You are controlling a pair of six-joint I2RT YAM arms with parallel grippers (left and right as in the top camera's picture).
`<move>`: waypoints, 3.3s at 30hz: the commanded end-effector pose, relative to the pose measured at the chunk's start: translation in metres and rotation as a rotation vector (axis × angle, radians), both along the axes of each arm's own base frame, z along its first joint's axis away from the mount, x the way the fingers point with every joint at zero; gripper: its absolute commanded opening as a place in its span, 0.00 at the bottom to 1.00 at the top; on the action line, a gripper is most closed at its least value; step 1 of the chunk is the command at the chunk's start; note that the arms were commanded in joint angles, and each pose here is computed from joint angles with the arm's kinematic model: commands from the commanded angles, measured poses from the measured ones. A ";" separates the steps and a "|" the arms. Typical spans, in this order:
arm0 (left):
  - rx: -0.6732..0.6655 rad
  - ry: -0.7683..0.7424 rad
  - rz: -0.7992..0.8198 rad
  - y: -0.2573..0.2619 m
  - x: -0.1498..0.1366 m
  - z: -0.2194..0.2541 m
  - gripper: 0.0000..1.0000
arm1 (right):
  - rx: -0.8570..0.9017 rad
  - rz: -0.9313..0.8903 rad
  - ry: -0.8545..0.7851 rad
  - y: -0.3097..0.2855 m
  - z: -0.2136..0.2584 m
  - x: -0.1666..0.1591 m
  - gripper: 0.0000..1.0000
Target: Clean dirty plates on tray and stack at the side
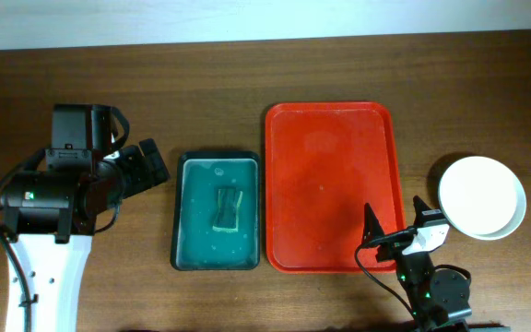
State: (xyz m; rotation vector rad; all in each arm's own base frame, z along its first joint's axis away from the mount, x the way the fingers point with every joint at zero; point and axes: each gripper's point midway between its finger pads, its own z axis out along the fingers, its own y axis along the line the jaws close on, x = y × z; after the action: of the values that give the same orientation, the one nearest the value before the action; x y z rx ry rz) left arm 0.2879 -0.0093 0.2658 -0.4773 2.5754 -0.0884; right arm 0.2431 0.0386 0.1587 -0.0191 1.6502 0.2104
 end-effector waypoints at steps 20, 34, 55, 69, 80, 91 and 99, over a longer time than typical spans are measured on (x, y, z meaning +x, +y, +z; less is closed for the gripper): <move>0.104 -0.778 -0.141 0.000 -0.052 0.007 0.99 | -0.002 -0.018 0.004 -0.004 -0.003 0.001 0.98; 0.109 -1.069 -0.181 -0.009 -0.047 -0.067 0.99 | -0.002 -0.018 0.004 -0.004 -0.003 0.001 0.98; 0.108 -0.968 -0.181 -0.008 -0.043 -0.109 1.00 | -0.003 -0.018 0.005 -0.004 -0.003 0.001 0.98; 0.108 -0.969 -0.181 -0.008 -0.043 -0.109 0.99 | -0.003 -0.018 0.005 -0.004 -0.003 0.001 0.98; 0.108 -0.969 -0.181 -0.008 -0.043 -0.109 1.00 | -0.003 -0.018 0.005 -0.004 -0.003 0.001 0.98; 0.108 -0.969 -0.181 -0.008 -0.043 -0.109 0.99 | -0.003 -0.018 0.005 -0.004 -0.003 0.001 0.98; 0.108 -0.969 -0.181 -0.008 -0.043 -0.109 0.99 | -0.002 -0.018 0.004 -0.004 -0.003 0.001 0.98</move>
State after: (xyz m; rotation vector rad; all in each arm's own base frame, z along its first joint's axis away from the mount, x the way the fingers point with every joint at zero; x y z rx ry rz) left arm 0.2458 -0.0154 0.1575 -0.1195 1.6468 -0.1924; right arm 0.2431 0.0386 0.1589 -0.0190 1.6490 0.2099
